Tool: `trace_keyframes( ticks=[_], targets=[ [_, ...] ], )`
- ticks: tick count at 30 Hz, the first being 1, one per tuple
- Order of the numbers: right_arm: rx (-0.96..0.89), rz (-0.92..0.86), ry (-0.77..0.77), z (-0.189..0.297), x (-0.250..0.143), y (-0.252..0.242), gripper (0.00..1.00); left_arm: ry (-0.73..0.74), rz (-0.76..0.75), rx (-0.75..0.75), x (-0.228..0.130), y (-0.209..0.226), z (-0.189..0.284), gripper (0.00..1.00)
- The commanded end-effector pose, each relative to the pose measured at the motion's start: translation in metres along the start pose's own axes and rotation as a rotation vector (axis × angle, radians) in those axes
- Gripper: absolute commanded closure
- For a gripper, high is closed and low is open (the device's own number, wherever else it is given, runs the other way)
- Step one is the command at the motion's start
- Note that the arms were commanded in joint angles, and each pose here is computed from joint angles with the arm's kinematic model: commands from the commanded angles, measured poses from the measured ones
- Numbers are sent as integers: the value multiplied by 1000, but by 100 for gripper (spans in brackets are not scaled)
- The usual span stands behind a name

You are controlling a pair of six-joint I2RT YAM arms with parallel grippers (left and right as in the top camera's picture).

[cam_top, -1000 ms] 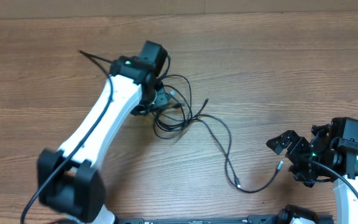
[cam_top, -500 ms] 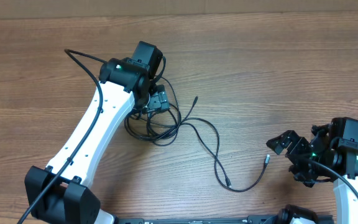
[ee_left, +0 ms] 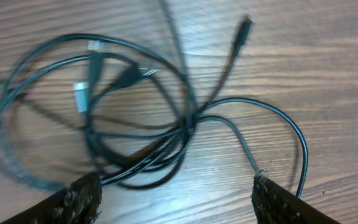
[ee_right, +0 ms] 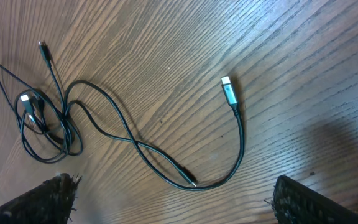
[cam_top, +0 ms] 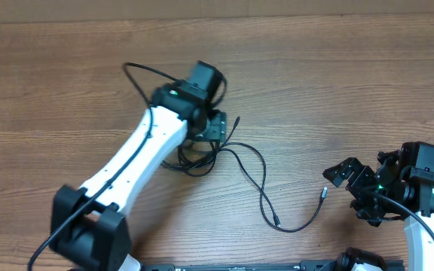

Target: Untangle cables

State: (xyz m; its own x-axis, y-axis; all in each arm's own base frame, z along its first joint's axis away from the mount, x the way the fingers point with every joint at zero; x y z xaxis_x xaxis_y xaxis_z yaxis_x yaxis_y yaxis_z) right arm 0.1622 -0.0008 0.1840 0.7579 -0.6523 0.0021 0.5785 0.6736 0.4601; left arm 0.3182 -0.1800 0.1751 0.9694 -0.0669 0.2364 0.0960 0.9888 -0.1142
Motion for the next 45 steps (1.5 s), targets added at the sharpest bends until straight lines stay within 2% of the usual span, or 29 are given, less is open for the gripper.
trace_keyframes(
  ticks=[1, 4, 10, 13, 14, 15, 17, 18, 24, 32, 43, 45],
  targets=[
    [-3, 3, 0, -1, -1, 0, 0, 44, -59, -2, -4, -11, -25, 23],
    [-3, 3, 0, -1, -1, 0, 0, 77, -64, 14, -5, -14, -50, 24],
    [-3, 3, 0, -1, -1, 0, 0, 168, -6, 66, -13, -10, -92, 35],
    [-3, 3, 0, -1, -1, 0, 0, 201, 19, 84, -17, -8, -108, 37],
    [-3, 3, 0, -1, -1, 0, 0, 207, 20, 88, -18, -7, -112, 41],
    [-3, 3, 0, -1, -1, 0, 0, 213, 20, 91, -19, -7, -115, 52],
    [-3, 3, 0, -1, -1, 0, 0, 217, 20, 94, -19, -6, -119, 87],
    [-3, 3, 0, -1, -1, 0, 0, 214, 19, 94, -18, -6, -119, 96],
    [-3, 3, 0, -1, -1, 0, 0, 189, 29, 105, -1, -7, -86, 96],
    [-3, 3, 0, -1, -1, 0, 0, 101, 21, 61, 26, -20, 11, 96],
    [-1, 4, -2, -1, 0, 0, 0, -19, -131, 1, 15, -15, 89, 96],
    [18, 24, -40, -1, 7, 4, 0, -50, -162, -12, 13, -14, 102, 96]
  ],
)
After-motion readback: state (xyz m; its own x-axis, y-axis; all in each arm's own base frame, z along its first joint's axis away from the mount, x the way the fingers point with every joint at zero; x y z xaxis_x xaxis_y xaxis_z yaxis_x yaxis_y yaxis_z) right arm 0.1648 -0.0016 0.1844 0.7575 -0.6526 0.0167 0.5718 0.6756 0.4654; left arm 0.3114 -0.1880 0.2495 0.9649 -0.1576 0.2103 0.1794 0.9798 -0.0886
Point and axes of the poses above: each gripper's point midway between its finger pads, its own z axis back along the fingers, its own y axis along the line the jaws close on, x = y × z, the point moved 6 cm from there along z, back along the fingers, and after that the axes turned 1 degree about -z, right-handed, at the moved point
